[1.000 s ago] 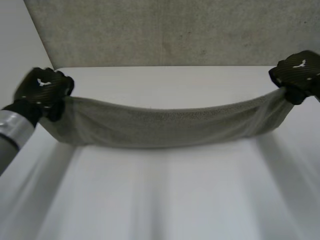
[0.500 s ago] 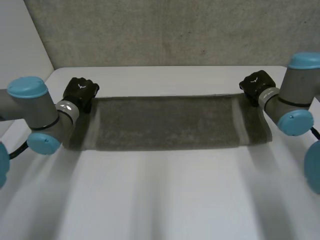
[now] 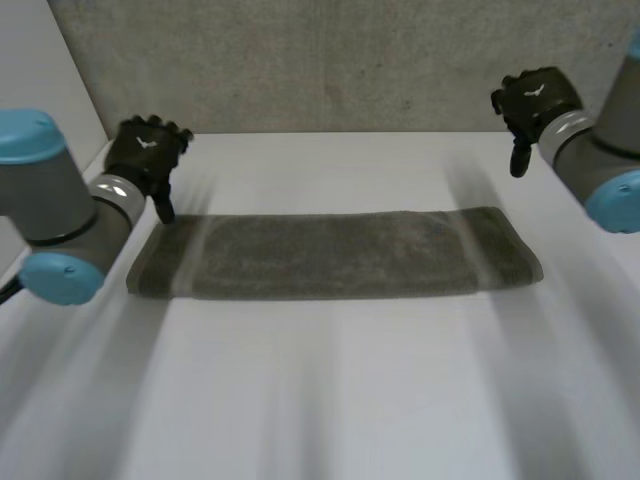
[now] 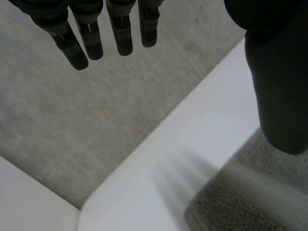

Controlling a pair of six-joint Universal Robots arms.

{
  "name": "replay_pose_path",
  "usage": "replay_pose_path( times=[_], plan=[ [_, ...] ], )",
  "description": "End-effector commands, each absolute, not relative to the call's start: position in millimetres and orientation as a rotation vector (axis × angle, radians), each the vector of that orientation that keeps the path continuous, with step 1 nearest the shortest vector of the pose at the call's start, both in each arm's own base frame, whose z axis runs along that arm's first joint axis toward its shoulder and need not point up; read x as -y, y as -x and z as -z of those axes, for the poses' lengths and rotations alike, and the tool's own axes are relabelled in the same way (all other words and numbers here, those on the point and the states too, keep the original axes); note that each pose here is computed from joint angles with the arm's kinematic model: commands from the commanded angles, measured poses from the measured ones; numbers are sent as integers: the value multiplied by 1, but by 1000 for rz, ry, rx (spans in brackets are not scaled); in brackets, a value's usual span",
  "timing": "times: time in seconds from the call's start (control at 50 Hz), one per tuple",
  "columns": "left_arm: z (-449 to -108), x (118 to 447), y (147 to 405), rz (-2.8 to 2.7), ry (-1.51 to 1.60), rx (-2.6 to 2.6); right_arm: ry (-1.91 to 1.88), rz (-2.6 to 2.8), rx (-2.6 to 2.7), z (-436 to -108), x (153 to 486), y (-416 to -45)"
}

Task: Fold the towel.

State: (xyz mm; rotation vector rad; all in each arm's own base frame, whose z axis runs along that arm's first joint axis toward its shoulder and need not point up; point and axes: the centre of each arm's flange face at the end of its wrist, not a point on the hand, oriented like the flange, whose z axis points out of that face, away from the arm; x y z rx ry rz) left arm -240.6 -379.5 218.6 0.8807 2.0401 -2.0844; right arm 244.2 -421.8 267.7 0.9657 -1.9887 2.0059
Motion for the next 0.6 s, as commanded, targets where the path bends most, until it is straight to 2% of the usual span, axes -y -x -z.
replay_pose_path(
  times=[0.02,0.06,0.08,0.12,0.24,0.28,0.38,0.6],
  plan=[
    [-245,327,227,2137,-865,-2002,-1037,-1981,2074,-277,358,-233],
    [-245,304,221,2165,-847,-1996,-1066,-1941,2119,-260,337,-228],
    [-245,304,221,2165,-847,-1996,-1066,-1940,2119,-260,337,-228],
    [-237,287,216,2185,-830,-2002,-1055,-1856,2180,-235,332,-214],
    [-220,272,210,2173,-819,-2022,-1077,-1755,2235,-202,330,-199],
    [-210,266,208,2150,-826,-2047,-1127,-1690,2273,-168,335,-197],
    [-202,263,207,2123,-829,-2078,-1142,-1638,2286,-137,347,-192],
    [-199,261,209,2117,-840,-2090,-1111,-1685,2229,-124,375,-189]
  ],
)
